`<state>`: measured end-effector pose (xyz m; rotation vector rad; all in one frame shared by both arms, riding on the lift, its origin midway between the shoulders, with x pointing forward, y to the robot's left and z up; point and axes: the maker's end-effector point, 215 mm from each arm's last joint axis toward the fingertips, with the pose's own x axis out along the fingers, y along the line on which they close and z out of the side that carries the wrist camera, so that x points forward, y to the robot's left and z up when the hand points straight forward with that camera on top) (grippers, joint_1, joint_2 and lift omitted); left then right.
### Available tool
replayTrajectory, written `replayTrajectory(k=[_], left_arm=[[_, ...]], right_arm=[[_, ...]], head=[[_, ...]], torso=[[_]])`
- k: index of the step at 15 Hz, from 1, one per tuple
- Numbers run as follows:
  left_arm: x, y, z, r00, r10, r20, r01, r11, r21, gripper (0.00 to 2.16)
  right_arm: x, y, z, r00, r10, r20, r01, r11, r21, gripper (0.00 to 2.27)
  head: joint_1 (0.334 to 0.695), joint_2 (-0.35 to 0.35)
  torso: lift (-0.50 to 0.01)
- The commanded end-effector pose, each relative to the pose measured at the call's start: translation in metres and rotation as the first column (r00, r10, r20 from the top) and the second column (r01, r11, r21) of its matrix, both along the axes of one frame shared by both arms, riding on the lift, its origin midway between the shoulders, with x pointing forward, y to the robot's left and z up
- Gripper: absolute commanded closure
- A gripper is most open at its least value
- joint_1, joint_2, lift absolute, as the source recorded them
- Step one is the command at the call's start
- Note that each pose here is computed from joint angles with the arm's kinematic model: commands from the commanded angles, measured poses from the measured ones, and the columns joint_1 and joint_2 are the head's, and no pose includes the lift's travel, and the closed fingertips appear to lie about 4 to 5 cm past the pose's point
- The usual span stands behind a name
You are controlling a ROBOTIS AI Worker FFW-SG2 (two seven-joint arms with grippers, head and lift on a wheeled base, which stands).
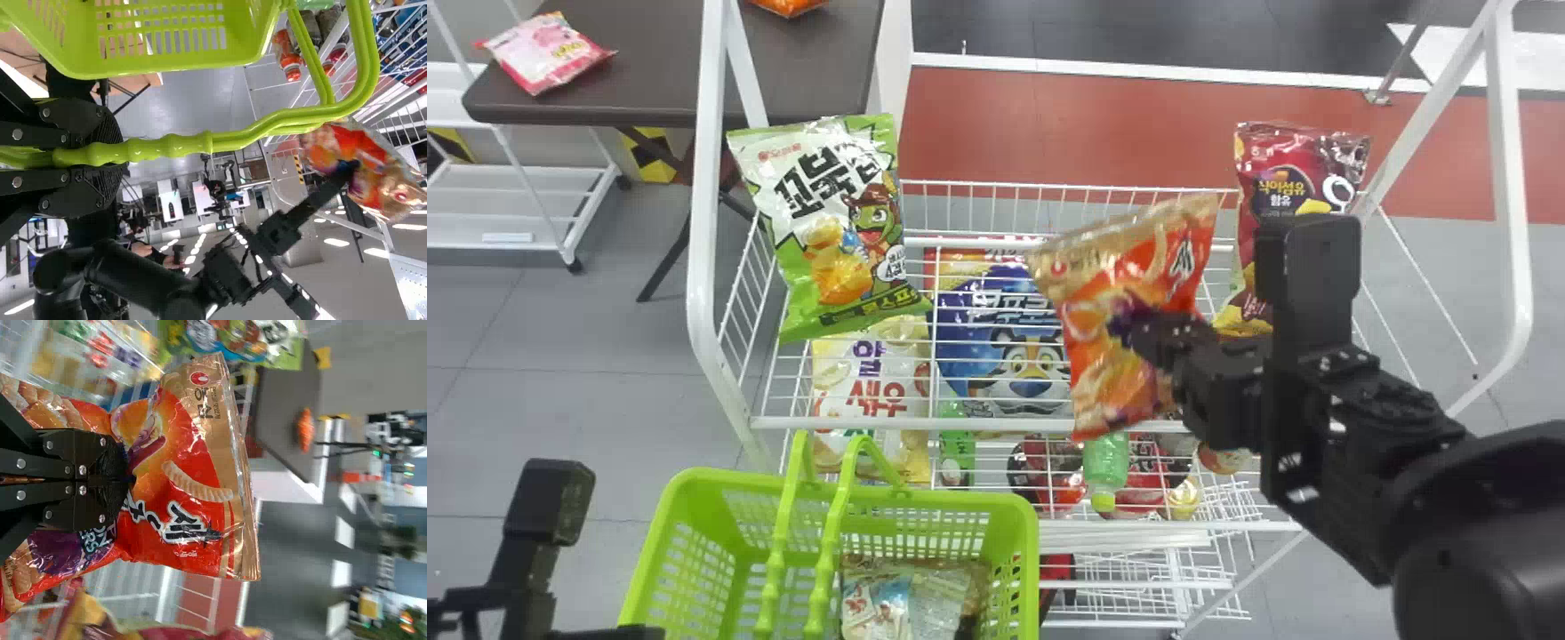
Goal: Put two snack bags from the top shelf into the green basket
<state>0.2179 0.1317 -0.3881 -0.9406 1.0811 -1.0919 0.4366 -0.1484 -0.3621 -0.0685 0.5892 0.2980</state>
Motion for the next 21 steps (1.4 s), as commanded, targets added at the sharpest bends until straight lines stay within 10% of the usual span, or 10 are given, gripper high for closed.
replayTrajectory(k=[1, 15, 17, 19, 21], left_arm=[[0.000, 0.001, 0.000, 1.000, 0.000, -0.003, 0.000, 1.000, 0.000, 2.15], [0.000, -0.004, -0.001, 1.000, -0.004, -0.005, 0.004, 1.000, -0.008, 2.15], [-0.001, -0.004, 0.000, 1.000, -0.006, -0.007, 0.005, 1.000, -0.012, 2.15], [-0.001, -0.004, -0.001, 1.000, -0.006, -0.008, 0.006, 1.000, -0.010, 2.15], [0.000, -0.004, -0.001, 1.000, -0.003, -0.009, 0.003, 1.000, -0.011, 2.15]], right_arm=[[-0.039, 0.020, -0.022, 0.989, 0.058, -0.139, -0.053, 0.998, 0.041, 2.24], [-0.149, 0.202, -0.106, 0.841, 0.442, -0.311, -0.331, 0.876, 0.350, 2.24], [-0.131, 0.219, -0.114, 0.864, 0.451, -0.223, -0.336, 0.848, 0.411, 1.87], [-0.136, 0.218, -0.129, 0.847, 0.475, -0.239, -0.347, 0.834, 0.428, 0.21], [-0.138, 0.210, -0.128, 0.844, 0.484, -0.234, -0.359, 0.832, 0.423, 0.00]], head=[[0.695, -0.039], [0.695, 0.350], [0.695, 0.350], [0.695, 0.350], [0.695, 0.350]], torso=[[-0.001], [-0.001], [-0.001], [-0.001], [-0.001]])
